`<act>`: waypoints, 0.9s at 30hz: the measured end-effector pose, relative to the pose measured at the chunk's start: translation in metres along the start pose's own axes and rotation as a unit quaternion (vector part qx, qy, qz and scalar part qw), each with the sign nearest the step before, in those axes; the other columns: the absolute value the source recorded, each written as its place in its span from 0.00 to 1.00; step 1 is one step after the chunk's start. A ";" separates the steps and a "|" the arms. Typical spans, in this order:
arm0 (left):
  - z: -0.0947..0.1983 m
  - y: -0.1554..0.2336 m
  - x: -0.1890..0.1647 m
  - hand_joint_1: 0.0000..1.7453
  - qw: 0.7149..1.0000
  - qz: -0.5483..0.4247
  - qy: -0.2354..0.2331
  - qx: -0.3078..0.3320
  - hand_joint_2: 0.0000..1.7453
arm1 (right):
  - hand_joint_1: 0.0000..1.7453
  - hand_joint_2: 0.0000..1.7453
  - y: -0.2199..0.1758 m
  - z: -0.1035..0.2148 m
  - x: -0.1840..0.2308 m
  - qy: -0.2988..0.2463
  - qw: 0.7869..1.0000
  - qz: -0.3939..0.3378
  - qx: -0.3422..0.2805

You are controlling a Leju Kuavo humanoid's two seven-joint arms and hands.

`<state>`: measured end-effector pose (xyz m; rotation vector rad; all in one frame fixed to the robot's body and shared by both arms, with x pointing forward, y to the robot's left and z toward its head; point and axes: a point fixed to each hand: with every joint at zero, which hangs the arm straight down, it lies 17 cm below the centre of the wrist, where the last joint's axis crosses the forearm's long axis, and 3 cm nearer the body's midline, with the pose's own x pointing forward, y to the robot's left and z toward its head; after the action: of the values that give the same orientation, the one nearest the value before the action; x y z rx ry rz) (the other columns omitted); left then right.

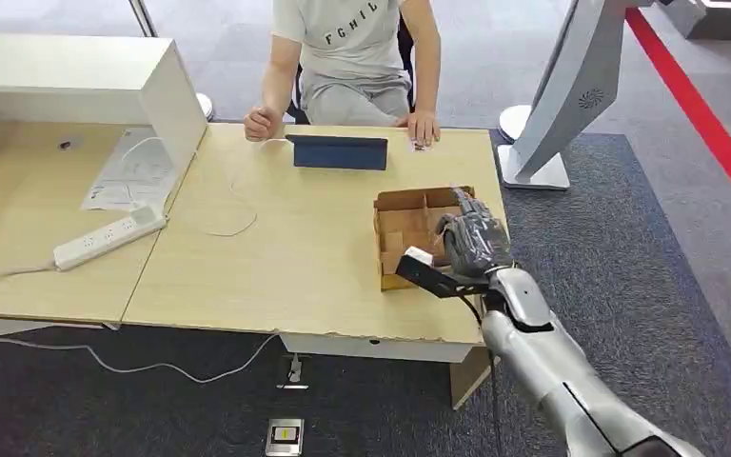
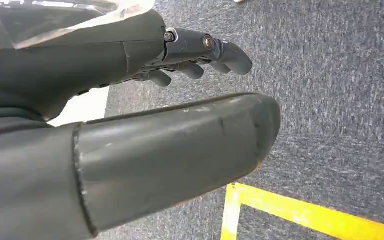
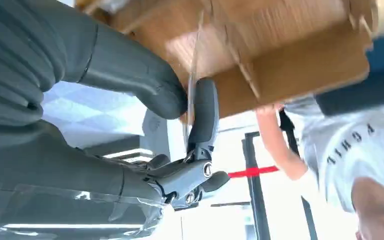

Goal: Pass the card to the sensor for recognition and then transmit it.

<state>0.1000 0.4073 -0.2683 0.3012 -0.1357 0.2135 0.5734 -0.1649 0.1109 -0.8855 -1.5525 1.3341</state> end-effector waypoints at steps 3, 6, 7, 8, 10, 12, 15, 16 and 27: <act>0.000 -0.001 0.000 0.00 1.000 -0.001 -0.001 -0.002 0.00 | 1.00 1.00 -0.014 -0.004 0.001 -0.005 1.000 0.000 -0.016; 0.000 -0.002 0.000 0.00 1.000 -0.005 -0.002 -0.006 0.00 | 1.00 1.00 -0.029 -0.008 0.003 -0.008 0.999 0.001 -0.035; 0.000 -0.003 0.000 0.00 1.000 -0.006 -0.002 -0.007 0.00 | 1.00 1.00 -0.032 -0.009 0.002 -0.007 0.999 0.002 -0.040; 0.000 -0.003 0.000 0.00 1.000 -0.007 -0.002 -0.007 0.00 | 1.00 1.00 -0.033 -0.009 0.002 -0.007 0.999 0.002 -0.041; 0.000 -0.003 0.000 0.00 1.000 -0.008 -0.002 -0.008 0.00 | 1.00 1.00 -0.036 -0.009 0.002 -0.005 0.999 0.004 -0.046; 0.001 -0.004 0.000 0.00 1.000 -0.008 -0.002 -0.010 0.00 | 1.00 1.00 -0.040 -0.009 0.001 -0.004 0.999 0.006 -0.050; 0.001 -0.005 0.000 0.00 1.000 -0.011 -0.003 -0.013 0.00 | 1.00 1.00 -0.044 -0.010 0.003 -0.008 0.998 0.015 -0.053; 0.001 -0.005 0.000 0.00 1.000 -0.014 -0.003 -0.013 0.00 | 1.00 1.00 -0.046 -0.011 0.004 -0.010 0.998 0.018 -0.053; 0.003 -0.015 0.004 0.00 0.999 -0.025 -0.018 -0.026 0.00 | 1.00 1.00 -0.140 -0.061 0.025 -0.038 0.985 0.141 -0.096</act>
<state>0.1067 0.3935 -0.2693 0.2570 -0.1696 0.1547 0.6254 -0.1431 0.2550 -1.2253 -1.6819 1.4446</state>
